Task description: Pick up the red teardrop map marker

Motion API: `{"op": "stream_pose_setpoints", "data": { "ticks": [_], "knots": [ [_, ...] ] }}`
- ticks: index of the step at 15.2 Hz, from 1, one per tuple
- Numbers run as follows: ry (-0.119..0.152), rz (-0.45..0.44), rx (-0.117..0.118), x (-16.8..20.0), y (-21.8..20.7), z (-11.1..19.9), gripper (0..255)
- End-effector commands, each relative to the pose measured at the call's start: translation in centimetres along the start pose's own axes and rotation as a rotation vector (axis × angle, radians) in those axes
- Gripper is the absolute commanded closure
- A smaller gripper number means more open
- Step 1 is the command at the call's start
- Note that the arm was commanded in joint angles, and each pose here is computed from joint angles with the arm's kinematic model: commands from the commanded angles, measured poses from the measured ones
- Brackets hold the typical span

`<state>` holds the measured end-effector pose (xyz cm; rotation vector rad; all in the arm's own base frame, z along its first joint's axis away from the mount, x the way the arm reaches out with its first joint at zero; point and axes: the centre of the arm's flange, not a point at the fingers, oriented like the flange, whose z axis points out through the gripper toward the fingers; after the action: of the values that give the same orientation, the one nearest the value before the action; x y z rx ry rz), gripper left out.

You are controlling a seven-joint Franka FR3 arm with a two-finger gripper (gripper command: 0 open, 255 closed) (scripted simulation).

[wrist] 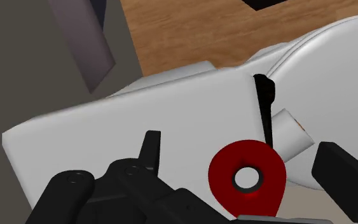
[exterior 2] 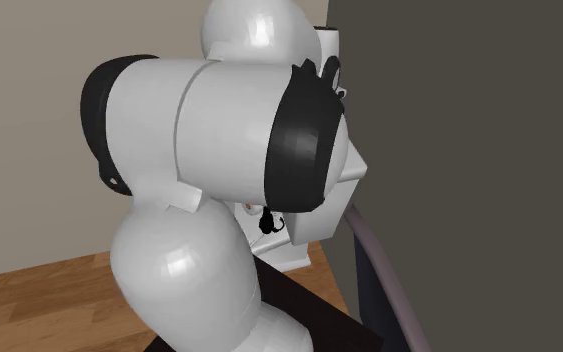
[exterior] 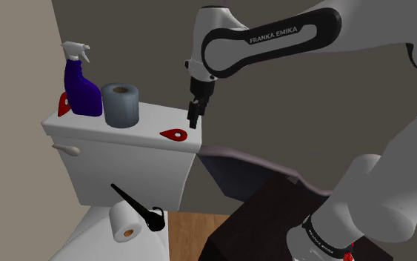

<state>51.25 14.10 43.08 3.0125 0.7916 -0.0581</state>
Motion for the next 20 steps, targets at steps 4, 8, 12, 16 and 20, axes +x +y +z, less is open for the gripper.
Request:
{"op": "stream_pose_setpoints", "data": {
  "ticks": [4,8,12,16,20],
  "knots": [
    [0.039,-0.133,0.009,5.5,-2.5,1.3,0],
    [0.044,-0.151,0.010,6.2,-3.0,3.1,0],
    [0.044,-0.151,0.010,6.3,-3.0,5.2,0],
    [0.044,-0.151,0.010,6.4,-3.1,5.4,255],
    [0.044,-0.151,0.010,6.4,-3.1,5.4,255]
  ]
}}
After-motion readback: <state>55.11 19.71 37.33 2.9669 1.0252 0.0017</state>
